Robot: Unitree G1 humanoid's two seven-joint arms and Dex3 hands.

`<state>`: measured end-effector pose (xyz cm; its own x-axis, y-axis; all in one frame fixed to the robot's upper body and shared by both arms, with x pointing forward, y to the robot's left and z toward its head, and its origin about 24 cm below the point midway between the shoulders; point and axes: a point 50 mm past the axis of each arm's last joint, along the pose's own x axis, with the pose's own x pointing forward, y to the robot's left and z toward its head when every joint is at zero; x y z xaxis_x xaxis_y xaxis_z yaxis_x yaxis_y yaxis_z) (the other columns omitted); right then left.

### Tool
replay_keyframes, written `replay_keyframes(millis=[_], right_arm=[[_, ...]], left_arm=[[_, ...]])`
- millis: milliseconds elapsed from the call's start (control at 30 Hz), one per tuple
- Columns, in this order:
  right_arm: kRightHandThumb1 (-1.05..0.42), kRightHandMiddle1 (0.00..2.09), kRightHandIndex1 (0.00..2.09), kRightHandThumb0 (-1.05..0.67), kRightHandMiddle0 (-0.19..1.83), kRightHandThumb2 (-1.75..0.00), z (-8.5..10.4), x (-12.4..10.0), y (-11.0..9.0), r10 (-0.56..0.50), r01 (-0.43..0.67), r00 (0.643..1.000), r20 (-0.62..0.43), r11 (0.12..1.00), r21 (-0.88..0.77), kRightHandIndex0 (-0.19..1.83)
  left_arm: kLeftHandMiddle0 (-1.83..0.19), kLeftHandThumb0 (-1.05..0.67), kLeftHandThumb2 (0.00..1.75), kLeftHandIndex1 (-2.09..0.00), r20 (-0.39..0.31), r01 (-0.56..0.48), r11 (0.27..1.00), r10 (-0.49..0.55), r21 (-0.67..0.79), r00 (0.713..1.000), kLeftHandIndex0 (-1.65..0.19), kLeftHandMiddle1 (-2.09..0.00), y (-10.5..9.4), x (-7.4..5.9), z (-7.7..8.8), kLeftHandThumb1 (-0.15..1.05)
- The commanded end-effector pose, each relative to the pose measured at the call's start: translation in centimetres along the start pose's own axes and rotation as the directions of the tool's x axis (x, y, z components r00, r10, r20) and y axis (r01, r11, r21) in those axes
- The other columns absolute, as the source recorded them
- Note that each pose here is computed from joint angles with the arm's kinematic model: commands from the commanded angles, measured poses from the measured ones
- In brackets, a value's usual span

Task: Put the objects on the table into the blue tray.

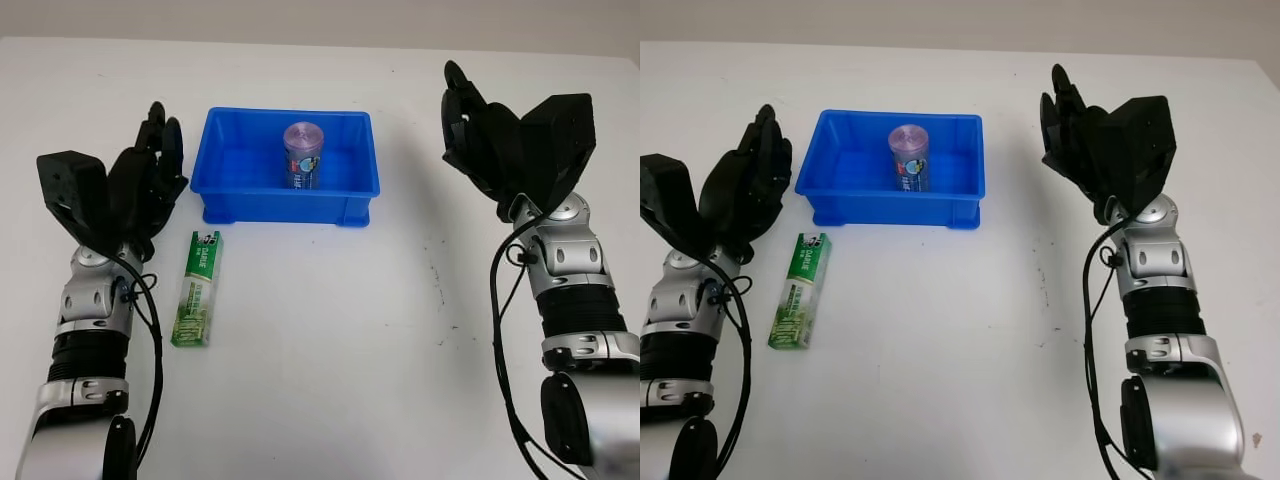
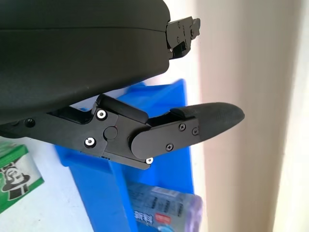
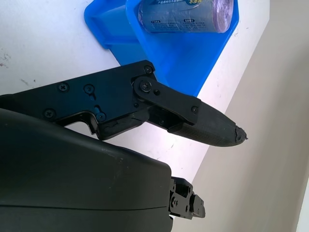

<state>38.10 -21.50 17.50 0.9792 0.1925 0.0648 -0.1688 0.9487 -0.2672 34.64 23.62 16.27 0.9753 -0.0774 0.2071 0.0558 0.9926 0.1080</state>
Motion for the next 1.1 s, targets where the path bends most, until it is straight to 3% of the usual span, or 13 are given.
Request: replay_keyframes(millis=[0,133,300,467,567,667,733,867,1000,1067], right_arm=[[-1.05,0.0,0.0,-0.71,-0.19,-0.84,0.5,-0.1,-0.1,-0.001,0.001,1.0,0.019,1.0,-0.001,-0.19],[-1.05,0.0,0.0,-0.71,-0.19,-0.84,0.6,0.0,0.0,-0.006,0.006,1.0,0.014,1.0,0.004,-0.19],[-1.05,0.0,0.0,-0.7,-0.19,-0.85,0.5,0.0,0.0,-0.008,0.008,1.0,0.011,1.0,-0.005,-0.19],[-1.05,0.0,0.0,-0.7,-0.19,-0.85,0.3,0.0,0.0,-0.008,0.008,1.0,0.006,1.0,-0.001,-0.19],[-1.05,0.0,0.0,-0.7,-0.19,-0.85,0.2,-0.1,0.1,-0.006,0.006,1.0,0.01,1.0,0.013,-0.19],[-1.05,0.0,0.0,-0.69,-0.19,-0.85,0.2,-0.1,0.1,-0.003,0.003,1.0,0.006,1.0,0.015,-0.19],[-1.05,0.0,0.0,-0.69,-0.19,-0.85,0.1,-0.1,0.2,0.001,-0.001,1.0,0.001,1.0,0.015,-0.19],[-1.05,0.0,0.0,-0.67,-0.19,-0.84,0.0,0.0,0.4,0.001,0.0,1.0,-0.002,1.0,0.023,-0.19],[-1.05,0.0,0.0,-0.68,-0.19,-0.84,-0.2,0.0,0.5,0.002,-0.002,1.0,0.004,0.999,0.037,-0.19],[-1.05,0.0,0.0,-0.69,-0.19,-0.83,-0.2,0.0,0.5,0.001,-0.001,1.0,0.003,0.999,0.039,-0.19]], left_arm=[[0.19,-0.78,0.61,0.0,0.083,0.012,0.998,-0.017,0.059,0.996,0.19,0.0,0.3,-0.4,2.2,1.05],[0.19,-0.8,0.6,0.0,0.146,0.034,0.99,-0.054,0.136,0.988,0.19,0.0,0.5,-1.0,4.9,1.05],[0.19,-0.77,0.56,-0.03,0.197,0.067,0.971,-0.113,0.228,0.974,0.17,-0.03,0.9,-1.9,7.1,1.05],[0.19,-0.74,0.57,-0.04,0.178,0.154,0.904,-0.24,0.399,0.954,0.16,-0.04,1.0,-2.6,8.8,1.05],[0.18,-0.74,0.5,-0.05,0.103,0.227,0.828,-0.322,0.513,0.941,0.15,-0.04,1.2,-2.7,9.8,1.05],[0.17,-0.8,0.21,-0.06,-0.026,0.345,0.738,-0.406,0.58,0.913,0.13,-0.05,1.4,-2.7,10.9,1.04],[0.15,-0.77,0.08,-0.06,-0.104,0.42,0.674,-0.457,0.607,0.883,0.11,-0.06,1.6,-2.7,11.8,0.95],[0.09,-0.7,0.03,-0.08,-0.201,0.517,0.547,-0.535,0.658,0.821,0.06,-0.07,1.3,-2.6,13.4,0.86],[0.04,-0.67,0.03,-0.08,-0.261,0.547,0.412,-0.571,0.729,0.778,0.03,-0.08,0.7,-2.6,14.3,0.82],[0.04,-0.55,0.03,-0.07,-0.284,0.571,0.381,-0.591,0.727,0.755,0.04,-0.07,0.5,-2.6,14.5,0.78]])
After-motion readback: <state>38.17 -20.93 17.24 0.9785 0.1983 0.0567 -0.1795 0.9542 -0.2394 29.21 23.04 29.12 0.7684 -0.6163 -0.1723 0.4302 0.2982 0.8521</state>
